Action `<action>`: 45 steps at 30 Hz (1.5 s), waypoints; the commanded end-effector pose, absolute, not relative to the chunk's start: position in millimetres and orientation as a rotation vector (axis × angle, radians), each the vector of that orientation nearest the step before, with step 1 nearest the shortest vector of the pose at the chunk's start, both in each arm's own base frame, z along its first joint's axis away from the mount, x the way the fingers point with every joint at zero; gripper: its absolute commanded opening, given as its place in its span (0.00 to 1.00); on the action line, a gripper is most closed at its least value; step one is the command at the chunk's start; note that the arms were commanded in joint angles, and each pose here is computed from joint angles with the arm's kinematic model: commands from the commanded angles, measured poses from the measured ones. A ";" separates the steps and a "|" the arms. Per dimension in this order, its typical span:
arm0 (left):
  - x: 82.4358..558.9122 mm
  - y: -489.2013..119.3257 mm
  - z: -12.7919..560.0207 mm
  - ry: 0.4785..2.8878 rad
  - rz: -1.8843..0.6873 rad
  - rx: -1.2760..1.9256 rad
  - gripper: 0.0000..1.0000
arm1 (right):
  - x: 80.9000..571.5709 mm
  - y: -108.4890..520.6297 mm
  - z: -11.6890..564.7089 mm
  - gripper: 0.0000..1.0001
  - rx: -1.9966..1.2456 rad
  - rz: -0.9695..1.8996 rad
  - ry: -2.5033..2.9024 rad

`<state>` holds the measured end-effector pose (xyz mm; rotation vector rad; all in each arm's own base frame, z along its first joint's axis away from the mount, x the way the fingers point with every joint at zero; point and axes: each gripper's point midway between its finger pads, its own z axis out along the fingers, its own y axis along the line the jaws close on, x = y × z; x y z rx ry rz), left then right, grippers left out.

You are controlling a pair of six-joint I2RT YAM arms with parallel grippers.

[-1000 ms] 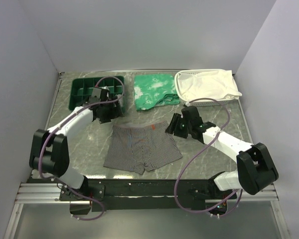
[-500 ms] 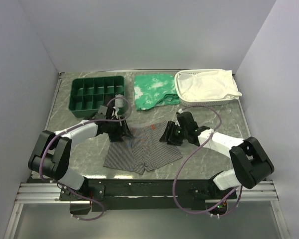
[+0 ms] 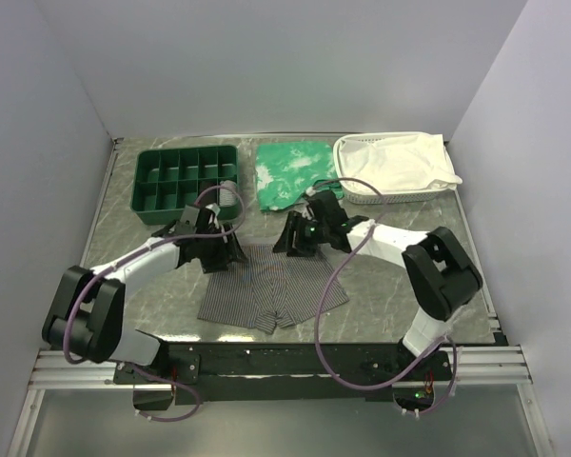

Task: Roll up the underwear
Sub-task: Flatten out the underwear at the center of the board.

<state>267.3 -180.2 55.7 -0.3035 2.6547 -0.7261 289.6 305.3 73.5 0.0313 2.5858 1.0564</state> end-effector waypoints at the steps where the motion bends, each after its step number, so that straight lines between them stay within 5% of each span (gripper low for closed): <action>1: 258.7 -172.4 55.8 2.637 -0.699 -0.344 0.71 | 289.4 343.6 88.4 0.59 -0.073 1.171 2.558; 14: 236.4 -164.2 24.5 2.660 -0.690 -0.429 0.64 | 314.7 360.7 46.0 0.59 -0.072 1.033 2.628; 29: 216.3 -121.1 -0.8 2.697 -0.378 -0.618 0.61 | 345.6 330.1 18.4 0.61 0.104 0.762 2.642; 35: 230.2 -121.8 15.5 2.641 -0.383 -0.595 0.66 | 344.9 346.1 33.5 0.63 0.000 0.896 2.604; 45: 285.6 -143.1 95.8 2.449 -0.509 -0.464 0.99 | 339.1 342.5 153.7 0.75 -0.152 1.056 2.281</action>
